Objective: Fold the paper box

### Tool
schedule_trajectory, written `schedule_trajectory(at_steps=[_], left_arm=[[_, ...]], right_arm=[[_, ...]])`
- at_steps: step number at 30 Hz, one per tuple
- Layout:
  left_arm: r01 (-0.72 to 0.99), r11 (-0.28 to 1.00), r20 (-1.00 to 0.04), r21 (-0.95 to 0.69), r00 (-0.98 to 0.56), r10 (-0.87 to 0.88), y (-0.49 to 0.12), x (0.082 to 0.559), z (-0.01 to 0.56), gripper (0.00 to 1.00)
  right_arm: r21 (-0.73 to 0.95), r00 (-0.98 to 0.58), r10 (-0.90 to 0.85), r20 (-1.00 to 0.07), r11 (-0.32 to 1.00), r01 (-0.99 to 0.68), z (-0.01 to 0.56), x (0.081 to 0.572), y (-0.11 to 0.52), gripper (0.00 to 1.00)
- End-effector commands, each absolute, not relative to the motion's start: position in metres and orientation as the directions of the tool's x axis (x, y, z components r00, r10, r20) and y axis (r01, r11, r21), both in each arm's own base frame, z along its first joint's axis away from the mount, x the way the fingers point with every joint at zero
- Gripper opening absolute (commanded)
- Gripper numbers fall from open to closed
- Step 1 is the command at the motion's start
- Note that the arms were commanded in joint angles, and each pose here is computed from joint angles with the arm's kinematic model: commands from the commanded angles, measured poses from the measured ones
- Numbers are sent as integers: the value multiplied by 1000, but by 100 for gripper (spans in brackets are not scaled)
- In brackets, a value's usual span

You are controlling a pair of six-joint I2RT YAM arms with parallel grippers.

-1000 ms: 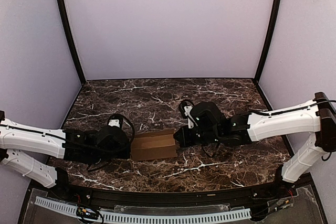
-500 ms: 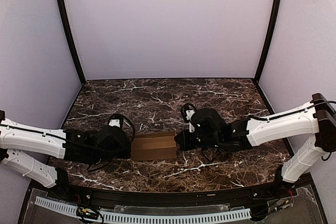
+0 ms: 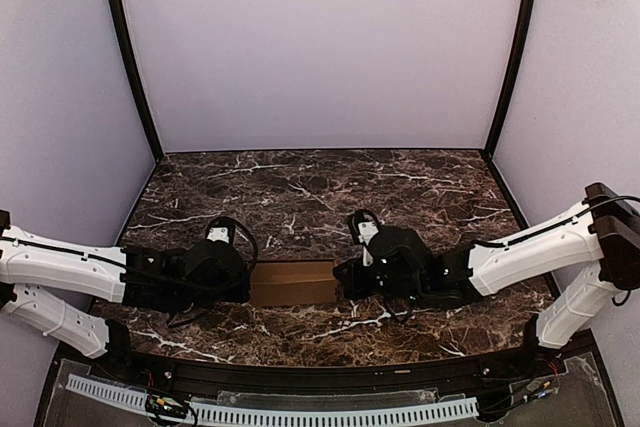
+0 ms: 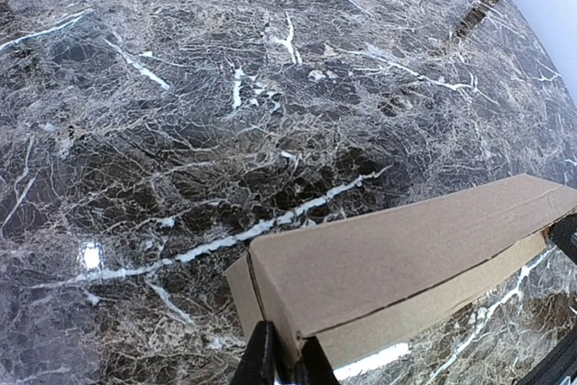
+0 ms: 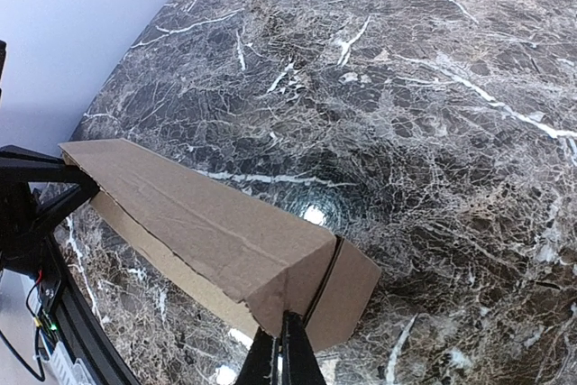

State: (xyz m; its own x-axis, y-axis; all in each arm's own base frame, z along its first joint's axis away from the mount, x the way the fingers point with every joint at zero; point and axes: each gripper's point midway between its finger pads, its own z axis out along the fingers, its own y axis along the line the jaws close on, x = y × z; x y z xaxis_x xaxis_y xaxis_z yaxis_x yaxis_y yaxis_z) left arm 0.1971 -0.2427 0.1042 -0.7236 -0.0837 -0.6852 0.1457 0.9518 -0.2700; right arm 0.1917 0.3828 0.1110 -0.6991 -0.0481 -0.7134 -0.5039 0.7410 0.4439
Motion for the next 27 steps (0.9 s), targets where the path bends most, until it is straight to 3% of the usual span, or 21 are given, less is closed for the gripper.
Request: schedule_trajectory(at_steps=[1, 12, 22, 27], left_arm=[[196, 935, -622, -295, -782, -32, -249, 178, 86, 10], [212, 918, -583, -334, -812, -25, -238, 162, 89, 21], [308, 871, -560, -383, -827, 47, -240, 144, 119, 41], [364, 848, -571, -386, -816, 90, -243, 139, 142, 43]], right_arm=[[371, -745, -170, -645, 783, -500, 60, 170, 369, 0], [268, -726, -218, -653, 829, -491, 44, 172, 363, 0], [226, -711, -243, -660, 839, -496, 43, 174, 359, 0], [216, -703, -253, -665, 836, -504, 45, 175, 361, 0]])
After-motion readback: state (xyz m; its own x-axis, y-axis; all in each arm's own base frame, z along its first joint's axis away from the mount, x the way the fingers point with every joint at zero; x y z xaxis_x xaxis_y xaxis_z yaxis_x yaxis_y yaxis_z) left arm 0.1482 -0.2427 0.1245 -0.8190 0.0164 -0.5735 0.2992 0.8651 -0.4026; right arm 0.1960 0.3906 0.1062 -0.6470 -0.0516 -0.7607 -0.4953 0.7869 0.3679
